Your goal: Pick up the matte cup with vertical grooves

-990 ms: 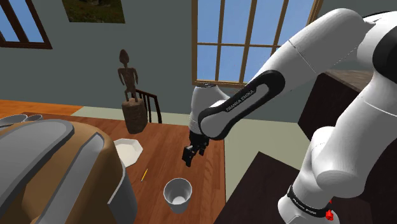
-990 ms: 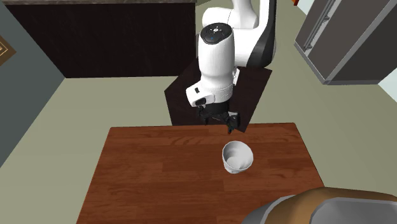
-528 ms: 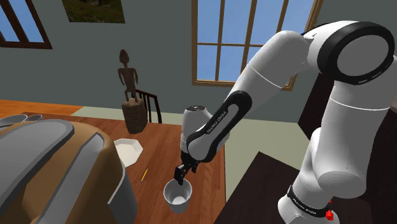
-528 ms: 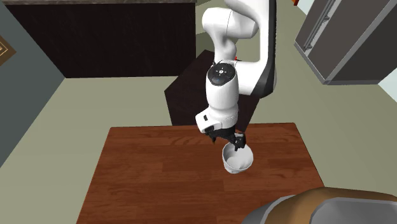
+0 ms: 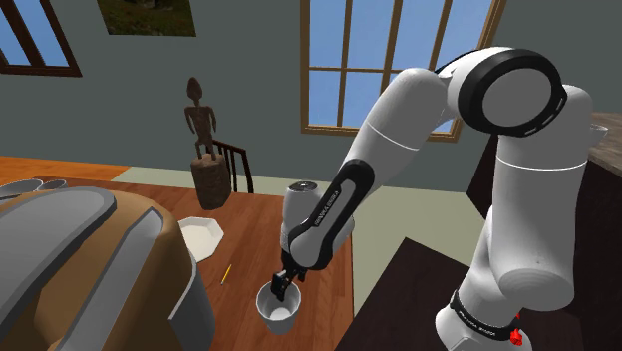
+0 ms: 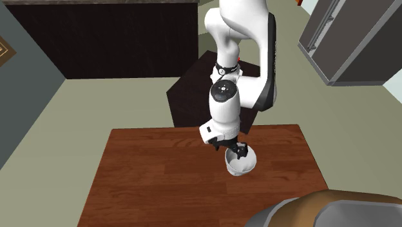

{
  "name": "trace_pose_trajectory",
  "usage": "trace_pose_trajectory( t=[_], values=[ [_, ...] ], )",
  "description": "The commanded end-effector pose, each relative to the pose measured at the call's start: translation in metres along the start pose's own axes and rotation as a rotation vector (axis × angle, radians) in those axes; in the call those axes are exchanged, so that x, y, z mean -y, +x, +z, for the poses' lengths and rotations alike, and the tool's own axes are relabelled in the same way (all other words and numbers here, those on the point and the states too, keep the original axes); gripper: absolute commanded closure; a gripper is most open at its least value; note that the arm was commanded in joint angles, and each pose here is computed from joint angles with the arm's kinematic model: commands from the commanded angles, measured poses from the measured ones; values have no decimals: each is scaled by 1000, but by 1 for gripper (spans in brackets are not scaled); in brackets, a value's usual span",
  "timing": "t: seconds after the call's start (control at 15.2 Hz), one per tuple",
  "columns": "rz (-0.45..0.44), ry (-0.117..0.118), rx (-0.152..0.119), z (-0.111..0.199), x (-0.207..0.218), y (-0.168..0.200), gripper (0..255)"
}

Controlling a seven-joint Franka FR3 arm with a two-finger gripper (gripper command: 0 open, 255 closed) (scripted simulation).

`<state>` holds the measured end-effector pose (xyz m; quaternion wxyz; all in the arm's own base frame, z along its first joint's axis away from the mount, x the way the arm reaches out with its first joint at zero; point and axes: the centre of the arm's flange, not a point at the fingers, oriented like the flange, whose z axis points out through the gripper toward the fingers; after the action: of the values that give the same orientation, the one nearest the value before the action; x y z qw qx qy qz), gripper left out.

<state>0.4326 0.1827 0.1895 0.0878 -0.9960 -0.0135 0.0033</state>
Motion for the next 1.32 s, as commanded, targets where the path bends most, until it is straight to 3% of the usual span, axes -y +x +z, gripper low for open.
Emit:
trace_pose_trajectory(
  t=[0.0, 0.07, 0.13, 0.73, 1.25],
  values=[
    [0, 0, -1, 7, -2, 1, 0],
    [0, 0, -1, 7, -2, 1, 0],
    [0, 0, -1, 7, -2, 0, 255],
    [0, 0, -1, 7, -2, 1, 255],
    [0, 0, -1, -34, 6, 1, 255]
  ],
)
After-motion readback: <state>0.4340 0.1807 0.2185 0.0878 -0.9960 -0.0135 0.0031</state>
